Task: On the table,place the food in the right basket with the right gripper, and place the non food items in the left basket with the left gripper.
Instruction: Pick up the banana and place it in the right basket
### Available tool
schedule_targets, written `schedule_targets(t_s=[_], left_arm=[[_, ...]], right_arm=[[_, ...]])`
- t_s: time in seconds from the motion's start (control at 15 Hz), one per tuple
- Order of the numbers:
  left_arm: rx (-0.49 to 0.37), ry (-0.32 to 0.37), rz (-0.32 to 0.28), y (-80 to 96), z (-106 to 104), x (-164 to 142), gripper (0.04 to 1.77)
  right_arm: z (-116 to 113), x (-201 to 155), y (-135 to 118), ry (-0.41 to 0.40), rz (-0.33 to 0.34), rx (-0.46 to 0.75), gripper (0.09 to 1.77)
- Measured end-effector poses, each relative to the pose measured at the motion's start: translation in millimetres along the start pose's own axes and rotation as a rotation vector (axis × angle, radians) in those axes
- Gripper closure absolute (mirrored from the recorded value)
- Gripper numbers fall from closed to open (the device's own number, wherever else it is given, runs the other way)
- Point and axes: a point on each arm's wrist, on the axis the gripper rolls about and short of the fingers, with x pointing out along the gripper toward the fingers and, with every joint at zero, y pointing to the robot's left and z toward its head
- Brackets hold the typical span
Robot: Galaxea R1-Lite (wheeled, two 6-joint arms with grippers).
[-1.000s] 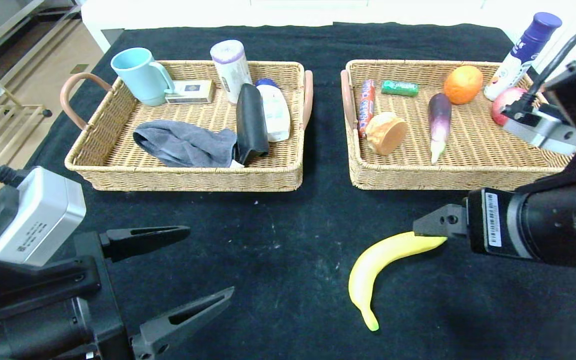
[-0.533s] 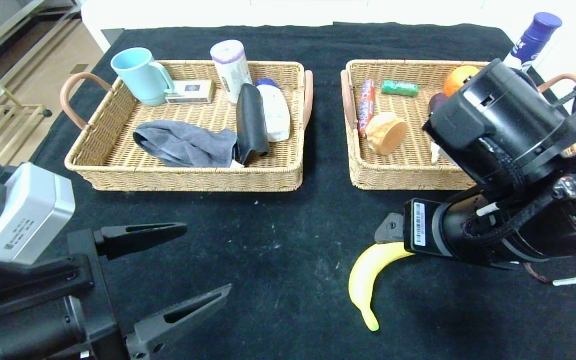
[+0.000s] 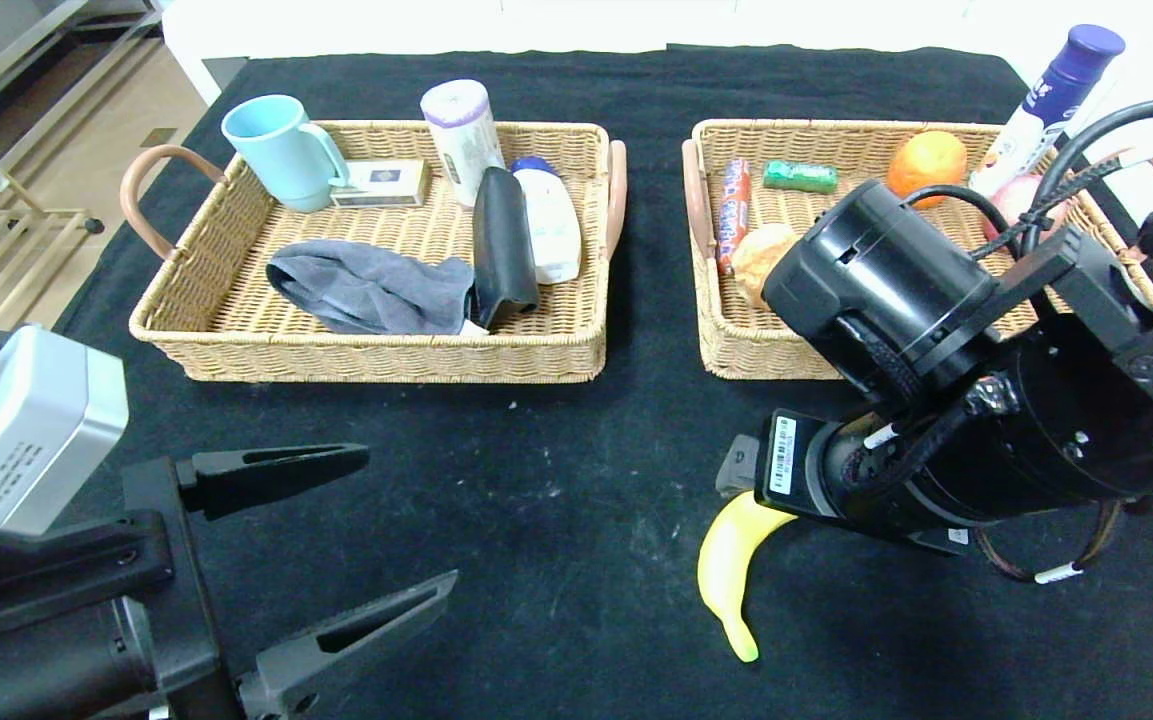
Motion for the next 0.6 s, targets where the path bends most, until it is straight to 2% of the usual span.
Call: schedule_targets(t_s=[0.6], left_arm=[[0.002, -0.003, -0.006, -1.1, -0.2, -1.1, 0.09]], right_arm=[[6.4, 9.9, -3.1, 0.039, -0.009, 0.064, 0.15]])
